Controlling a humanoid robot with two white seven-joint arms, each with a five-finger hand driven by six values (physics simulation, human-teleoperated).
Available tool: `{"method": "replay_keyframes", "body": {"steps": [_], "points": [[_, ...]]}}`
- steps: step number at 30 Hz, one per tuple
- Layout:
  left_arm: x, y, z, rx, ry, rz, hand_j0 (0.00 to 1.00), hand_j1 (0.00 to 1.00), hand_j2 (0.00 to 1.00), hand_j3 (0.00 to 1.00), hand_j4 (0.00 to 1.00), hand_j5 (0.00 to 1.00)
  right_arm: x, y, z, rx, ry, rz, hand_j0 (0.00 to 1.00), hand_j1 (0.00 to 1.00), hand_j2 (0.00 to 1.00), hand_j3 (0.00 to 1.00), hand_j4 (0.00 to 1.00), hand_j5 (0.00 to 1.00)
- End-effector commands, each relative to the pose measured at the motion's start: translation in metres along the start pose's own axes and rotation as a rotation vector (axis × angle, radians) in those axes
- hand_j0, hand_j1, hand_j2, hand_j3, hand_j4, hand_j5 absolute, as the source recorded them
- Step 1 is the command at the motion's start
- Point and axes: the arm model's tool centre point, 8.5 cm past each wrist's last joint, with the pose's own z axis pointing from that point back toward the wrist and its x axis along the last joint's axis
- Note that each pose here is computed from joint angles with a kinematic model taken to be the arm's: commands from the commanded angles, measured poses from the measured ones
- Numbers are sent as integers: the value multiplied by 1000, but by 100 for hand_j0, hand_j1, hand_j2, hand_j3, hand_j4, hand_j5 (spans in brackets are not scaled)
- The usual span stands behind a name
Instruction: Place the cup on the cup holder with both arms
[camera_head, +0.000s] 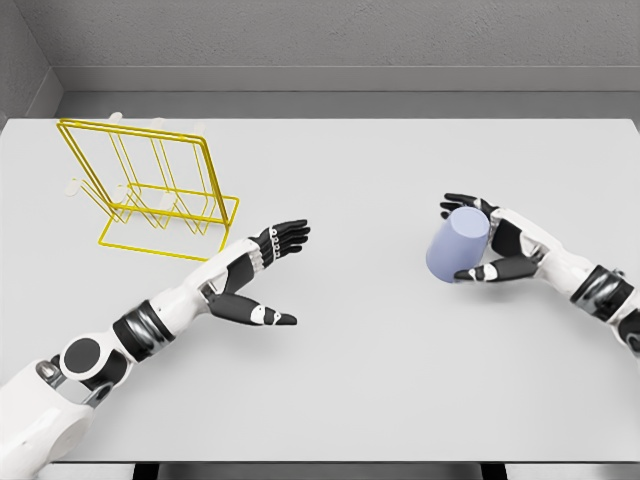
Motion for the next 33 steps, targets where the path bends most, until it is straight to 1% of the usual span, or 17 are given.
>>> {"method": "replay_keyframes", "body": {"steps": [1,3,7,9,11,14,22,24,27,28,33], "points": [[0,0,0,1,-2,3,100,100,100,100,100,100,-2,2,-2,1,4,-16,85,85,85,85,85,85],[0,0,0,1,-2,3,100,100,100,100,100,100,-2,2,-3,2,5,-17,81,81,81,81,81,81],[0,1,0,2,0,3,100,100,100,100,100,100,-5,5,-3,11,13,-19,77,77,77,77,77,77],[0,0,0,1,-2,3,100,100,100,100,100,100,-5,5,-3,10,14,-19,72,72,72,72,72,72],[0,0,0,1,-2,3,100,100,100,100,100,100,-5,5,-3,10,14,-19,69,69,69,69,69,69],[1,1,0,1,-3,2,100,100,100,100,100,100,-6,4,-2,5,18,-20,67,67,67,67,67,67],[0,0,0,2,0,5,100,100,100,100,100,100,-1,1,-3,3,5,-7,67,67,67,67,67,67],[0,0,0,2,0,5,100,100,100,100,100,100,3,-1,-3,2,-4,2,67,67,67,67,67,67],[-2,2,0,8,4,5,100,100,100,100,100,100,14,-6,-7,0,-29,17,67,67,67,67,67,67],[-1,7,1,21,1,1,100,100,100,100,100,100,18,-8,-9,0,-37,21,67,67,67,67,67,67],[-3,6,0,26,1,8,100,100,100,100,100,100,32,-11,-15,9,-63,45,67,67,67,67,67,67]]}}
